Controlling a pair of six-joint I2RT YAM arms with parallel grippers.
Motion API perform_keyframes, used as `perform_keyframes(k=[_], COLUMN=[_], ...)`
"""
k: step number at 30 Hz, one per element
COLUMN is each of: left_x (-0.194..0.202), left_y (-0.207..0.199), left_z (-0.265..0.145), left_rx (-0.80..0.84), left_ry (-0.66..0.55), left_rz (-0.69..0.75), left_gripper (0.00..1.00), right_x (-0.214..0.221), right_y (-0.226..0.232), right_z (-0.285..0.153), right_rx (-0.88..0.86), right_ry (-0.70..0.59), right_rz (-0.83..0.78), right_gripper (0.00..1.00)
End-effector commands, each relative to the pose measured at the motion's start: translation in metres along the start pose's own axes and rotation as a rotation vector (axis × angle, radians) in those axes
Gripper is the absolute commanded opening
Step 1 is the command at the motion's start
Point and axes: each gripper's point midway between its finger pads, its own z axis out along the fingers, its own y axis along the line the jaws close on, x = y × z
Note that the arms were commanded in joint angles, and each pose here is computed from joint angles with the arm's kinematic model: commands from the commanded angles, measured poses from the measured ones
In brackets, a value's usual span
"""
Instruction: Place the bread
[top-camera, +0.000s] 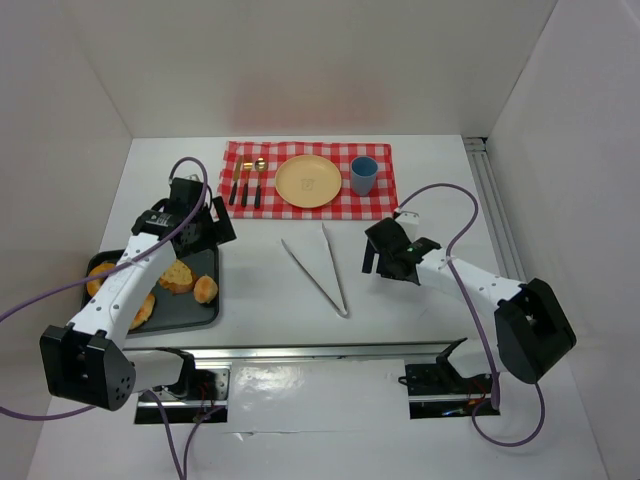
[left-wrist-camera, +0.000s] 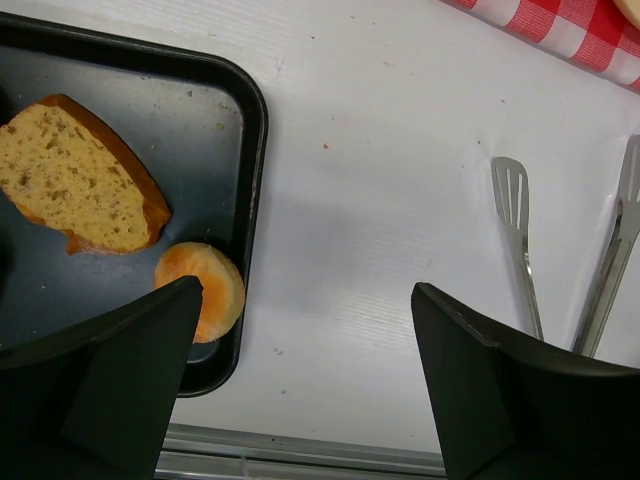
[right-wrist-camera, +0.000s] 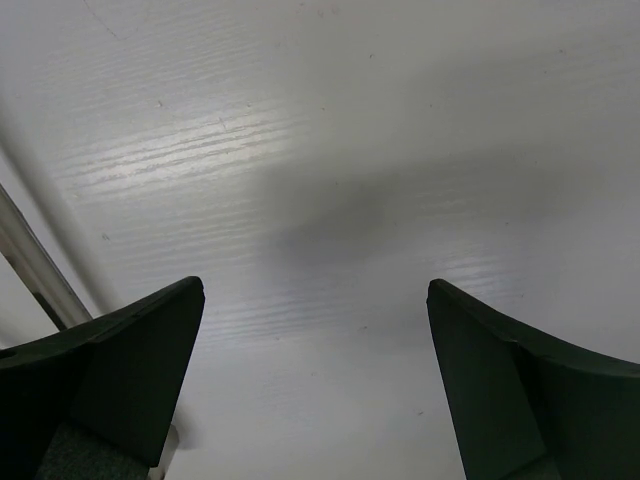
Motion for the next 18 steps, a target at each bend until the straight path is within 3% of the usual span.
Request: perform_keyframes(k=[1, 10, 15, 18], left_x=[-0.012, -0.010, -0.016, -0.015], left_y=[-0.003, 0.000, -0.001, -0.003], left_z=[-0.009, -0.009, -0.015, -0.016], left_rx=[0.005, -0.008, -0.007, -0.001], left_ry=[-0.042, -0.039, -0.060, -0.058], left_rz=[-0.016, -0.015, -0.018, -0.011], left_gripper=[0.99, 0.99, 0.99, 0.99], right_x=[-0.014, -0.013, 0.001, 0.022], right_y=[0.012, 0.025, 0.073, 0.091], right_z=[-0.003, -0.011, -0.040, -0.046], right_rx=[-0.038, -0.113, -0.416, -0.505], right_ry=[-0.046, -0.052, -0.098, -0.074], right_rz=[0.027, -0.021, -0.217, -0.351], right_gripper=[1.00, 1.00, 1.00, 1.00])
